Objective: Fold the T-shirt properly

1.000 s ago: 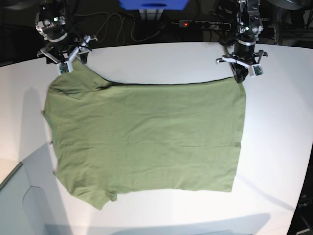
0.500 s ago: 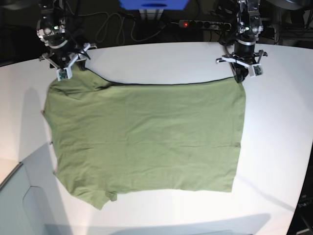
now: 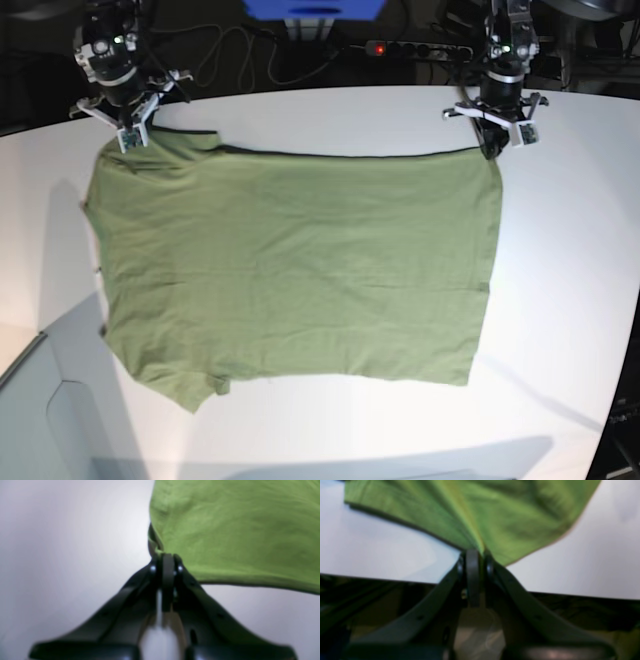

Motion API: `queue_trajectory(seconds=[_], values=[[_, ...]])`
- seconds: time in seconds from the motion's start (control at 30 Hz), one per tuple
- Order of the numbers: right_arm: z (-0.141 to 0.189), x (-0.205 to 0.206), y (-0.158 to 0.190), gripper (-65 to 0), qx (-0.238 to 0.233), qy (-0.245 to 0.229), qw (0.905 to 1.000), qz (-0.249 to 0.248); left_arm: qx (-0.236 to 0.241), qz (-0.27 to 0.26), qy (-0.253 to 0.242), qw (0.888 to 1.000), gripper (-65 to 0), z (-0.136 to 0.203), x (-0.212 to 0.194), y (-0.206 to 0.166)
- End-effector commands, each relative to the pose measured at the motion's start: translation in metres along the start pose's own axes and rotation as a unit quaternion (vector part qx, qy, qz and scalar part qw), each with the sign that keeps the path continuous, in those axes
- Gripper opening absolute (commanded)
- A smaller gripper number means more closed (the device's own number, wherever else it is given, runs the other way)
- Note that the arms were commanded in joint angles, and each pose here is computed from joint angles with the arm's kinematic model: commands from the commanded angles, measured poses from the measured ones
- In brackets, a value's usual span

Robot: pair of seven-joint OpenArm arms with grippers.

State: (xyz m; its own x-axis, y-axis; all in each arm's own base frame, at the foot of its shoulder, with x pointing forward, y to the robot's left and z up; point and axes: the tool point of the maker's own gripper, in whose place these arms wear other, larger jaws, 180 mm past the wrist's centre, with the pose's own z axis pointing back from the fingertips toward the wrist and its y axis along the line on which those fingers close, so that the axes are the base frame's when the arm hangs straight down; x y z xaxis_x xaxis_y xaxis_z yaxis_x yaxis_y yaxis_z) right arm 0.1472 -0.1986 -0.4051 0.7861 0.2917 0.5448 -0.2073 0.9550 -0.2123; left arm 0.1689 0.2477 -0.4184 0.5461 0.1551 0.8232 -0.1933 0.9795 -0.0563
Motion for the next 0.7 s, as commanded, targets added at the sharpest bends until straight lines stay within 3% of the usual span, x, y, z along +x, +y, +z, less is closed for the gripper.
queue_trajectory(seconds=[0.0,0.2,0.53,0.67], values=[[0.006,0.011,-0.004,-64.9,-0.007,-0.021,0.9997,0.013,0.0,-0.005,-0.018,1.0,-65.0,0.006,0.011,0.0],[0.019,0.014,-0.004,-64.9,-0.011,-0.028,0.9992,0.026,-0.007,-0.004,-0.02,1.0,-65.0,0.032,0.013,-0.009],[0.035,0.019,0.003,-64.9,-0.004,-0.039,0.9988,0.031,0.033,0.002,-0.014,0.999,-65.0,0.063,0.01,0.011],[0.036,0.022,0.013,-64.9,0.026,-0.044,0.9972,0.055,0.034,0.001,-0.008,0.999,-65.0,0.065,0.006,0.012]])
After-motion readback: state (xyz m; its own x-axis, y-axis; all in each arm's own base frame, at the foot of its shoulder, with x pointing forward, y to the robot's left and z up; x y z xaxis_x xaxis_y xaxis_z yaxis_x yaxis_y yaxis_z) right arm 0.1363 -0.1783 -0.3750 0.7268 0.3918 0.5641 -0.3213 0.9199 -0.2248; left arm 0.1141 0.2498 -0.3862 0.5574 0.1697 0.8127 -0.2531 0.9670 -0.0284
